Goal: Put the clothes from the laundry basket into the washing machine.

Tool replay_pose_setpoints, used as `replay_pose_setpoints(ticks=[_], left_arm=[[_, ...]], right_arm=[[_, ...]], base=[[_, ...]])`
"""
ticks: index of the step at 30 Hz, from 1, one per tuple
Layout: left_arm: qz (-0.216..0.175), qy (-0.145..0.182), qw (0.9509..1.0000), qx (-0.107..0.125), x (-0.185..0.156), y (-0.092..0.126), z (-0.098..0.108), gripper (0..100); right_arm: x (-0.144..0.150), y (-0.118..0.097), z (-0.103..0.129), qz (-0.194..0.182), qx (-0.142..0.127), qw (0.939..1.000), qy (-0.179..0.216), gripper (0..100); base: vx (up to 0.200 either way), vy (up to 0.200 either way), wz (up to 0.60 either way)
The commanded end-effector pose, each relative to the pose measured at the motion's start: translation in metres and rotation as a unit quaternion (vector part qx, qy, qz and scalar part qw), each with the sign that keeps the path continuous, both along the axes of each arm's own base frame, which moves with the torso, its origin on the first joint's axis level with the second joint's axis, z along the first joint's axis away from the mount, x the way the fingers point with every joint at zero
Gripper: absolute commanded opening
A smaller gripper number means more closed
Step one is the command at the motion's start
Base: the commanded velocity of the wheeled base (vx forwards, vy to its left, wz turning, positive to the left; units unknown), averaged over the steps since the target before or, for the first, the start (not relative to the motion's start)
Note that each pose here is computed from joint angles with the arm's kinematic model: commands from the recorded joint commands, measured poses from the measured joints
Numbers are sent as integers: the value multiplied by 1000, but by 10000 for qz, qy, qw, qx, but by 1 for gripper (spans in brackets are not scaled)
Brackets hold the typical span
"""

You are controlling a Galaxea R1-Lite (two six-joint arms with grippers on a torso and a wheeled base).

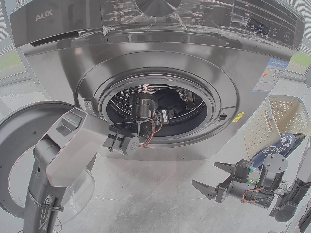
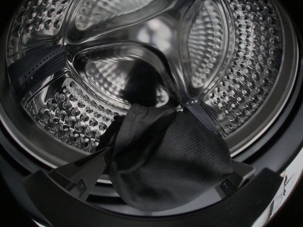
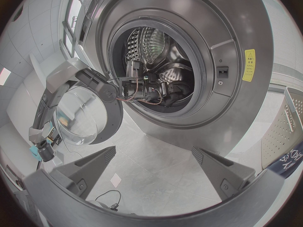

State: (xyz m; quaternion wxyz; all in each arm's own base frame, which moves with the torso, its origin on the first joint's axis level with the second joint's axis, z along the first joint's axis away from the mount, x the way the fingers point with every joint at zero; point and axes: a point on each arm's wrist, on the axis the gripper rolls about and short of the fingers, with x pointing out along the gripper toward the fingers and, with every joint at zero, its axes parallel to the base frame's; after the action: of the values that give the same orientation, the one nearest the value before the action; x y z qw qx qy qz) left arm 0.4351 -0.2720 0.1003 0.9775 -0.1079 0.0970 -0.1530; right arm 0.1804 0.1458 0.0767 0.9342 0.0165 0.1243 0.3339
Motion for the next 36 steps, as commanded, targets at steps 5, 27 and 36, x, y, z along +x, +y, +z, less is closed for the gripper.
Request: replay_pose_setpoints(ticks=[5,27,36], left_arm=[[-354,123,9993,93,-43,-7,28,100],[-507,-191,9985,-73,-31,-7,6,100],[-440,-64,9990,76,-12,-11,-29,100]], right_arm=[[0,0,1,-6,16,10000,-21,100],[1,1,1,10,16,10000,-21,100],[1,1,1,2,16,10000,-21,100]], base=[[0,0,0],[0,0,0],[0,0,0]])
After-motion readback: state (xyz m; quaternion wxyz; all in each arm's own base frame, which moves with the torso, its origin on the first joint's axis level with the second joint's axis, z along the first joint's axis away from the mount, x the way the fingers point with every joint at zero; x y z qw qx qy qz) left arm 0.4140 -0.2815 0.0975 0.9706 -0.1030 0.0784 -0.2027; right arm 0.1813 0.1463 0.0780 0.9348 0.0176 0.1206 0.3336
